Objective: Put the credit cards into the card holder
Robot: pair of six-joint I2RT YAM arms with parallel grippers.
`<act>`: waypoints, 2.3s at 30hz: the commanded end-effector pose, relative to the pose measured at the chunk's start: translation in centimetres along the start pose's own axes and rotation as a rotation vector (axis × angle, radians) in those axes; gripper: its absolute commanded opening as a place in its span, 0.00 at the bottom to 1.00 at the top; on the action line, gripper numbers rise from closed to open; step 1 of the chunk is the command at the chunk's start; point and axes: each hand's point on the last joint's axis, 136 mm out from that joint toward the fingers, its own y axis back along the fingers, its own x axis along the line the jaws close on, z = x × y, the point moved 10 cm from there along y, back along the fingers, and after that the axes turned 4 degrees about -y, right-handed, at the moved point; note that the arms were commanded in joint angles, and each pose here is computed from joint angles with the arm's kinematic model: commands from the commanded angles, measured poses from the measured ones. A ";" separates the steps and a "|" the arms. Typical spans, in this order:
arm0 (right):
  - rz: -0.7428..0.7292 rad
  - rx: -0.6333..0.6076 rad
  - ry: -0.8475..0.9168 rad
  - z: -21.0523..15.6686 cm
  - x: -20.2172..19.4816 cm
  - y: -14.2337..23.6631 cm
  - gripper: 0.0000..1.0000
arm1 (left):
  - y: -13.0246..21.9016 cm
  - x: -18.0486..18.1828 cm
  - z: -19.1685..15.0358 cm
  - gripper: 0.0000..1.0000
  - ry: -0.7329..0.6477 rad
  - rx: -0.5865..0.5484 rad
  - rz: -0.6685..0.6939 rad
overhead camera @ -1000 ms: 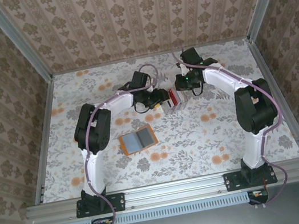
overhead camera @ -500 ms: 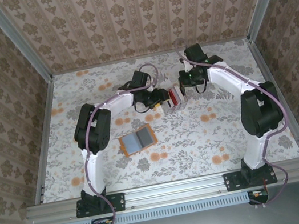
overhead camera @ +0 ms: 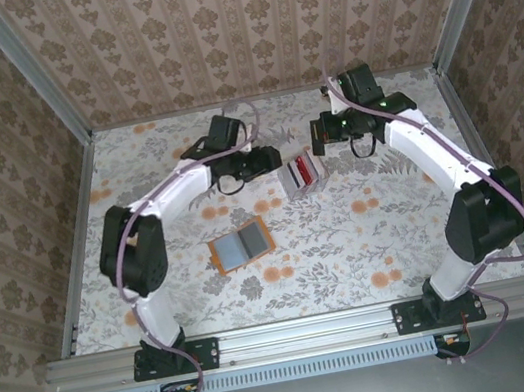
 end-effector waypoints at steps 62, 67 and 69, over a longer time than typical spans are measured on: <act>0.412 0.720 -0.139 -16.9 9.0 -21.2 0.03 | 6.8 13.6 -19.0 0.19 0.369 0.140 0.400; 0.407 0.731 -0.138 -17.1 9.0 -21.3 0.04 | 6.6 13.6 -18.8 0.18 0.368 0.133 0.388; 0.401 0.744 -0.133 -17.4 9.1 -21.4 0.04 | 6.5 13.6 -18.7 0.18 0.368 0.140 0.389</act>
